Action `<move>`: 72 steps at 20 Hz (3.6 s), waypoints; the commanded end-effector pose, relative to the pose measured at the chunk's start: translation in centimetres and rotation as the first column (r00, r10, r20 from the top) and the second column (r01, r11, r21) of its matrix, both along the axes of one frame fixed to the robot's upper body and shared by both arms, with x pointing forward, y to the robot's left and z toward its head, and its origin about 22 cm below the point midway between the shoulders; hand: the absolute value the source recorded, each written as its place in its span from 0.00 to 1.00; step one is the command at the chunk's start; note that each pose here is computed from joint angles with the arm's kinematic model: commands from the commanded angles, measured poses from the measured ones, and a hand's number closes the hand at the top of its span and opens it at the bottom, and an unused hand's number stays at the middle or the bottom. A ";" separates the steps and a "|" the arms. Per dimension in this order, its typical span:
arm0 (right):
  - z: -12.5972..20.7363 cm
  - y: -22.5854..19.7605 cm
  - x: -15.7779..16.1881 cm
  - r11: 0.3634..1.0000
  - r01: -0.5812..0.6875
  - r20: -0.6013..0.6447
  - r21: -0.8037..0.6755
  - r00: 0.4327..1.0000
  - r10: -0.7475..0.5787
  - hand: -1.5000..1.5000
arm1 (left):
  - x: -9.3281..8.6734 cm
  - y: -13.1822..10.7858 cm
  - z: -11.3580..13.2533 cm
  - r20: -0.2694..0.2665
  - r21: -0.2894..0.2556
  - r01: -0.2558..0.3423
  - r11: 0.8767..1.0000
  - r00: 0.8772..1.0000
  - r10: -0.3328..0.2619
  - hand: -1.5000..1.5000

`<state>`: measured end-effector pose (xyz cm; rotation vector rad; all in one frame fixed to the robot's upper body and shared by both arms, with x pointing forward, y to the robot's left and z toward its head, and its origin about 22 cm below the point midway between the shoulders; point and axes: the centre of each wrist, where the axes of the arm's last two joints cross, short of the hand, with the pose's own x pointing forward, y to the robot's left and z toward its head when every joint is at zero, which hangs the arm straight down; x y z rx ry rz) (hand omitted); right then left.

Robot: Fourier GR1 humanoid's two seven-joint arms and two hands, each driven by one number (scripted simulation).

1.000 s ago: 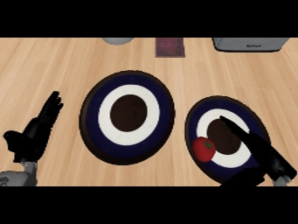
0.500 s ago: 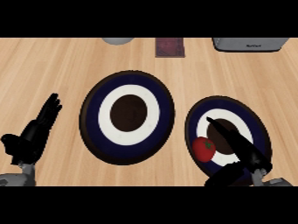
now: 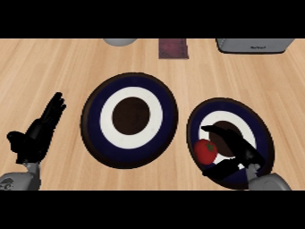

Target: Pick the tomato from the plate and place it in the plate

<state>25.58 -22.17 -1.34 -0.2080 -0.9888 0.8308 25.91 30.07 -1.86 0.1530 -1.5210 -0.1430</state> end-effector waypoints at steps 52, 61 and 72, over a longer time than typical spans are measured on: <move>10.1 13.8 -19.0 0.859 0.511 0.862 -0.016 0.442 -0.248 1.00 | -0.3 1.6 1.0 0.021 0.002 0.015 1.000 1.000 -0.015 0.50; 10.3 14.1 -16.7 0.883 0.469 0.839 0.015 0.474 -0.266 1.00 | -0.4 -0.3 -0.2 0.008 0.001 0.038 0.999 0.999 -0.038 0.50; 9.1 14.7 -11.2 0.818 0.534 0.769 0.214 0.425 -0.478 0.00 | 0.9 -2.2 0.1 0.026 -0.002 0.079 0.997 0.997 -0.079 0.50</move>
